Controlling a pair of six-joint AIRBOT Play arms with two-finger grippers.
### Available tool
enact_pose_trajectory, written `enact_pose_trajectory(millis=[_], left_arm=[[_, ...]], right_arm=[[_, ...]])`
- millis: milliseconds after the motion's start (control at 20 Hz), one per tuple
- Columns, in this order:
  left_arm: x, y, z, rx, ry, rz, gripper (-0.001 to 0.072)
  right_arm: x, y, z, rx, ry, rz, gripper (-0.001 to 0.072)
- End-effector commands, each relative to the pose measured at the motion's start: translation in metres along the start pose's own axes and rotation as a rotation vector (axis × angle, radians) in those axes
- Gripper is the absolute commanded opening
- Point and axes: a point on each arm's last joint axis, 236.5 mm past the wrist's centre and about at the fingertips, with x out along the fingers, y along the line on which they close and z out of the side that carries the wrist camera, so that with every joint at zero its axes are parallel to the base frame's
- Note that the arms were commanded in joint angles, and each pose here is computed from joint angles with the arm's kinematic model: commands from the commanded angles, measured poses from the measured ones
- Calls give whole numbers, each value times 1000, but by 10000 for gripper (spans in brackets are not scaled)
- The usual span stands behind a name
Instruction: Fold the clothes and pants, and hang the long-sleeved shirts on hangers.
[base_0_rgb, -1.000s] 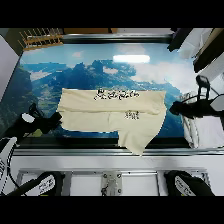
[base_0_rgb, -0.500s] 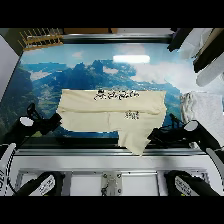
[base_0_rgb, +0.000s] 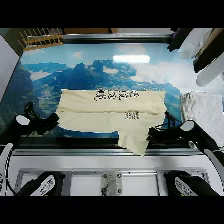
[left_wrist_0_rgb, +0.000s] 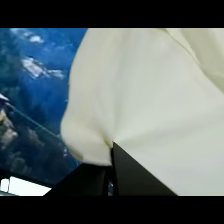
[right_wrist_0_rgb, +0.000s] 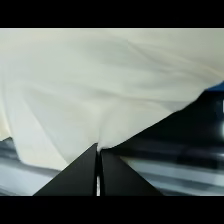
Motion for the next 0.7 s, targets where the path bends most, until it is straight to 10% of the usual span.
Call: enact_pose_trajectory(millis=[0,650], left_arm=[[-37,34,-14,69,48,117,6],[-60,-11,-17,260,70,89,6]], right_arm=[[-39,-13,-24,-125,44,-95,11],[-105,5,46,-181,-171,-168,10]])
